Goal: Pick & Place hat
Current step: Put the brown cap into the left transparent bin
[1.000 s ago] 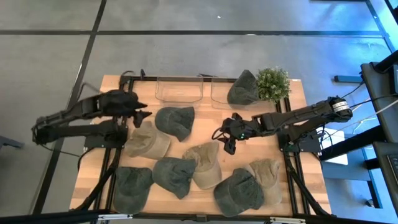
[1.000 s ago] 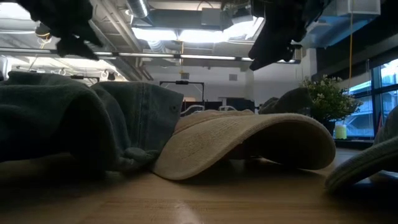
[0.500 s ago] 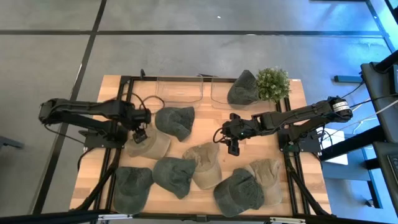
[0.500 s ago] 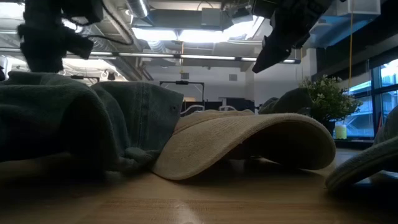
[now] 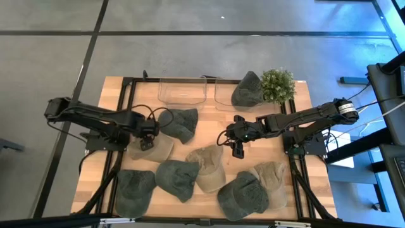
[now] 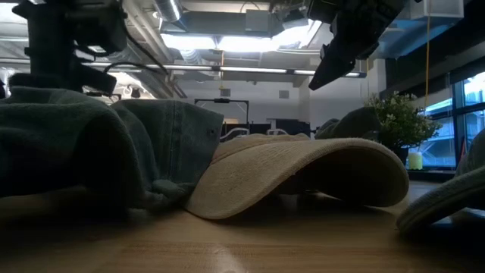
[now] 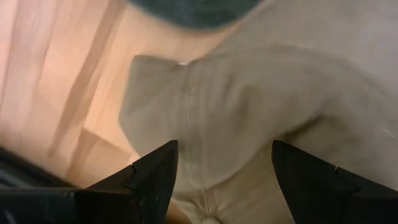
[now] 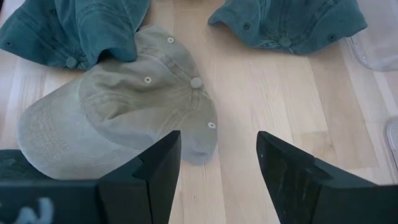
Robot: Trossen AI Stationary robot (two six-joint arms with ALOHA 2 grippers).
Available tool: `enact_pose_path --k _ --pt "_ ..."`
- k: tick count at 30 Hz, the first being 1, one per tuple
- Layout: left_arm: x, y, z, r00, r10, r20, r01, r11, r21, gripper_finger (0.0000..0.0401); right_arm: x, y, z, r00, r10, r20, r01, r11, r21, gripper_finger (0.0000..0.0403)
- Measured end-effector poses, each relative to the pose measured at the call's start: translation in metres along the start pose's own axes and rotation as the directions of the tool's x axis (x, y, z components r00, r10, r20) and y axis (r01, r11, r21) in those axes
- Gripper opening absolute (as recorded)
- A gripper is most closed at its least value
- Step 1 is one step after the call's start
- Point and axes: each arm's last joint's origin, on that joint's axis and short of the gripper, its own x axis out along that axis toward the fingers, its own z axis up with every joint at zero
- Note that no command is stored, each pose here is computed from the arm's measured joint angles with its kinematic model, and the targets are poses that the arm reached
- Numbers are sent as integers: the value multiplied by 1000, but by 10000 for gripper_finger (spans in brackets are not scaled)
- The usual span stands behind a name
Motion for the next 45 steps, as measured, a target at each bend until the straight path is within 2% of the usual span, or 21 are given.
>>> enact_pose_path --k 4,9,12,17,23,24,28,34,39,42,45 --pt "8 -4 6 1000 28 -8 -29 994 -102 253 0 0 0 1000 0 1 0 1000 0 210" --pt "20 -7 11 997 50 -66 -58 992 -113 248 0 0 0 1000 -9 3 9 1000 -3 210" --pt "27 -8 12 992 44 -120 -58 991 -118 226 0 0 0 1000 -9 2 9 1000 -3 210" --pt "34 -10 13 984 59 -168 -77 991 -105 154 0 0 0 1000 -9 -1 9 1000 -3 210" --pt "31 -11 12 983 33 -179 -47 996 -75 27 0 -1 -2 1000 -12 -16 12 1000 -6 210" --pt "28 -11 13 984 23 -174 -37 997 -73 14 0 -1 -2 1000 -13 -18 12 1000 -6 210" --pt "13 -12 20 990 -2 -138 -8 997 -75 5 0 -1 -2 1000 -13 -20 13 1000 -6 210" --pt "-22 -14 35 992 29 -119 -30 1000 -7 3 0 -1 -2 1000 -12 -17 12 1000 8 210" --pt "-60 -12 48 994 81 -70 -76 995 63 3 -6 -4 11 1000 -7 15 5 993 117 210" --pt "-86 -15 59 997 78 23 -80 988 133 3 -15 -13 23 999 -31 22 26 979 201 210" --pt "-113 -20 67 987 73 144 -107 963 247 3 -27 -23 39 999 -29 44 18 972 235 210"
